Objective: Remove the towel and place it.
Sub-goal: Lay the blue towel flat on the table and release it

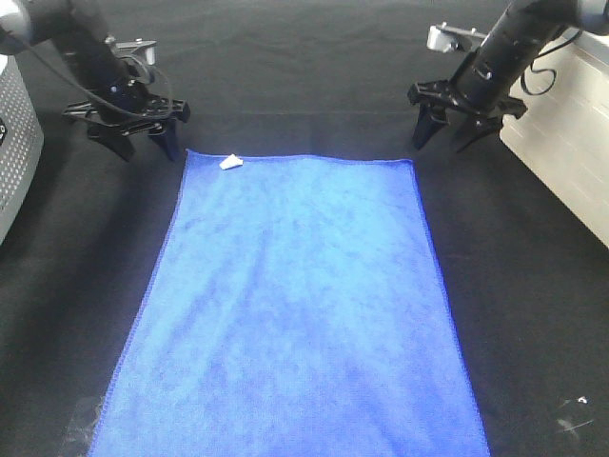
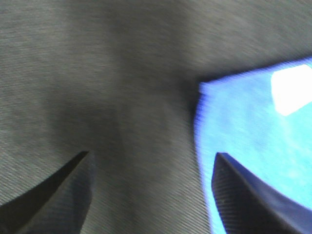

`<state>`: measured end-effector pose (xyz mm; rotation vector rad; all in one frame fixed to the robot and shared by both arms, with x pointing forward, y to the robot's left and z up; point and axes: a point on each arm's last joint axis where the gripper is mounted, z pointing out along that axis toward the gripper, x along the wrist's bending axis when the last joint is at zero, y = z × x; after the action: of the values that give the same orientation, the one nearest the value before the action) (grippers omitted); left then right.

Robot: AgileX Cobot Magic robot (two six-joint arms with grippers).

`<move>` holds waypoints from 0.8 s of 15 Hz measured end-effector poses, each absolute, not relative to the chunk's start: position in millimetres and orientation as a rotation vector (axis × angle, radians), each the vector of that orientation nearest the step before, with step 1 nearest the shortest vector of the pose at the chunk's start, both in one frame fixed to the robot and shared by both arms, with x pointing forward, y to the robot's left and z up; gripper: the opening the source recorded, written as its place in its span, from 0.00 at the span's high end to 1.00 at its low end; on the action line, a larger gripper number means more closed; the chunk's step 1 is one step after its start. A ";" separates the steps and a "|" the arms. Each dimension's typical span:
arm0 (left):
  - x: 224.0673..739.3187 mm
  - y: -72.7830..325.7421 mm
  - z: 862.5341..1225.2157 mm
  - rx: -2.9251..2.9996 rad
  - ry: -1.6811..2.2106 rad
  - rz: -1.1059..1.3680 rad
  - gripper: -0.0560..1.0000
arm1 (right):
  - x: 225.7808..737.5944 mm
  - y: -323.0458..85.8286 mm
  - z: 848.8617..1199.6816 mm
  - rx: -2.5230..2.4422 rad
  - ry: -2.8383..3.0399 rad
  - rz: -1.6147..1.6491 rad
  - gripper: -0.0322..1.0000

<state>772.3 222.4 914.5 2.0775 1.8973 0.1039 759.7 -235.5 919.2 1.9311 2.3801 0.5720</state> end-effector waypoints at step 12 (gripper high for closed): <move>778.4 225.8 887.0 2.060 1.839 0.043 0.35 | 765.0 -241.0 881.8 1.951 2.361 0.480 0.36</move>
<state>778.4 225.8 887.0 2.0604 1.8389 0.0428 765.0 -241.0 881.8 1.9508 2.3610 0.4799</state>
